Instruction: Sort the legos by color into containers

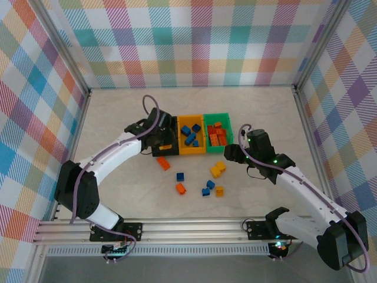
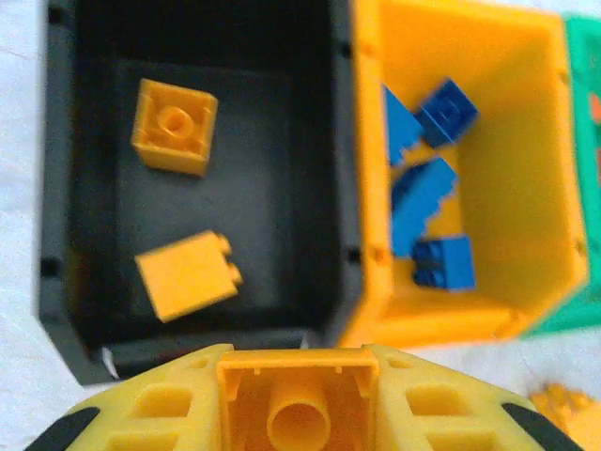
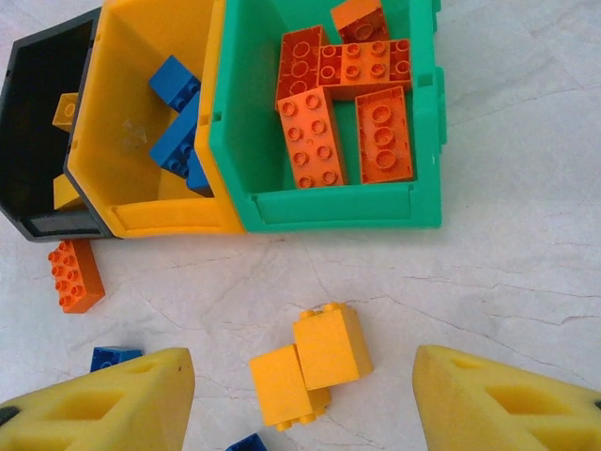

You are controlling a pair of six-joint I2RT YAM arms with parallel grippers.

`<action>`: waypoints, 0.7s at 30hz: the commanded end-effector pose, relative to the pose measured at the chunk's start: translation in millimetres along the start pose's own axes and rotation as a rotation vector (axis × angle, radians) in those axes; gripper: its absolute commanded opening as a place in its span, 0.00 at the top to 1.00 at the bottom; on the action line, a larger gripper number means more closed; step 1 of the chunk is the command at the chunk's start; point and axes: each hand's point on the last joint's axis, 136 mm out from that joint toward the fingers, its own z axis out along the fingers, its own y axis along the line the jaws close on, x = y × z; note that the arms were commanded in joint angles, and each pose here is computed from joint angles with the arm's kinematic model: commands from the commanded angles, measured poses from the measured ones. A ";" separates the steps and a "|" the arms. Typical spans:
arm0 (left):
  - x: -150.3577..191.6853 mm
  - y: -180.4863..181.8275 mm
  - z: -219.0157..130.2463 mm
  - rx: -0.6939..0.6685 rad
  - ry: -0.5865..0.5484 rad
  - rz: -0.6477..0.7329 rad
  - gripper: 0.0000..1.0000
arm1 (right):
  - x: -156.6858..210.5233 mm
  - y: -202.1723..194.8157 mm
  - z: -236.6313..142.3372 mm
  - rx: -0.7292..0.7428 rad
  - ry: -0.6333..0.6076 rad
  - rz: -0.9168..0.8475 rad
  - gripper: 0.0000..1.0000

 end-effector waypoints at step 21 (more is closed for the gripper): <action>-63.7 -24.0 37.0 0.013 -0.036 -0.026 0.13 | 12.5 4.9 5.1 -0.057 0.045 0.005 0.30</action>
